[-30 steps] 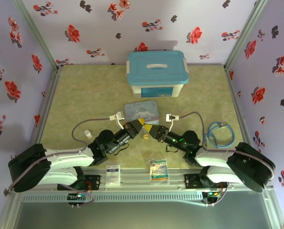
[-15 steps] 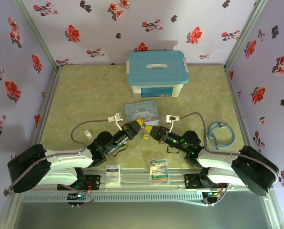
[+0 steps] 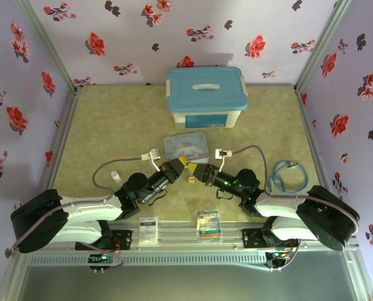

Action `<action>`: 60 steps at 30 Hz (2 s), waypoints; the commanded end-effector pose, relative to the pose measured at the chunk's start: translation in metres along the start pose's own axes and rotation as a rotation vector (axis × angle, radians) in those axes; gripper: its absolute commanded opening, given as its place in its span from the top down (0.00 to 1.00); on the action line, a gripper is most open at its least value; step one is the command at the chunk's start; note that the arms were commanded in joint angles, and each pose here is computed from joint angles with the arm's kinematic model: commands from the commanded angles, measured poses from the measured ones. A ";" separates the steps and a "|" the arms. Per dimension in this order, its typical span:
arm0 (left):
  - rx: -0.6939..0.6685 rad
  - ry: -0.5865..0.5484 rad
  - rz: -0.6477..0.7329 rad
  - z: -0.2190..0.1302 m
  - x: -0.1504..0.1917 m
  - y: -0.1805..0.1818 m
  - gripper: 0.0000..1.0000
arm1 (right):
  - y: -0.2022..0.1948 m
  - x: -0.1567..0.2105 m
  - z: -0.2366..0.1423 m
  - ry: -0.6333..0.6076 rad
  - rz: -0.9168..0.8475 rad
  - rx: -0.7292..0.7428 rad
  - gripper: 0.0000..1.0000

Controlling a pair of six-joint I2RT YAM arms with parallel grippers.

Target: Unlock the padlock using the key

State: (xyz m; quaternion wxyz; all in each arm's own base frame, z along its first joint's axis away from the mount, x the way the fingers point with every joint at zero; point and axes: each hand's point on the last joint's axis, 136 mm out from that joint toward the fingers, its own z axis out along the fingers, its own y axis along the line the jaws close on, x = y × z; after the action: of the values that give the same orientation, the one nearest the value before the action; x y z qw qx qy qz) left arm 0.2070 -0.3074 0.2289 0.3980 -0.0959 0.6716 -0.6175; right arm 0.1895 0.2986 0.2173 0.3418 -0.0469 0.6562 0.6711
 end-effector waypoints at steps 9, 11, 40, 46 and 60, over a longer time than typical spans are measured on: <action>0.010 -0.032 -0.005 -0.002 -0.007 -0.002 1.00 | 0.020 -0.011 0.003 -0.031 -0.019 -0.092 0.80; 0.002 -0.033 -0.007 -0.003 -0.007 0.001 1.00 | 0.019 -0.013 0.001 -0.046 -0.023 -0.084 0.84; -0.390 0.082 0.224 -0.017 -0.006 0.065 0.30 | -0.101 0.012 -0.050 0.069 -0.087 0.609 1.00; -0.437 0.175 0.115 -0.003 0.027 0.106 0.25 | -0.122 0.004 -0.078 0.005 -0.092 0.743 1.00; -0.608 0.353 0.156 0.018 0.060 0.173 0.27 | -0.142 0.016 -0.089 0.030 -0.074 0.800 1.00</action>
State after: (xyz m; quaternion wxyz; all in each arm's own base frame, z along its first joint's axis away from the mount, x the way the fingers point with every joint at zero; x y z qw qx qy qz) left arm 0.2475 -0.3222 0.0674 0.2902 -0.0737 0.8654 -0.4018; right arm 0.2153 0.2173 0.0864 0.3451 0.0453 0.8651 0.3613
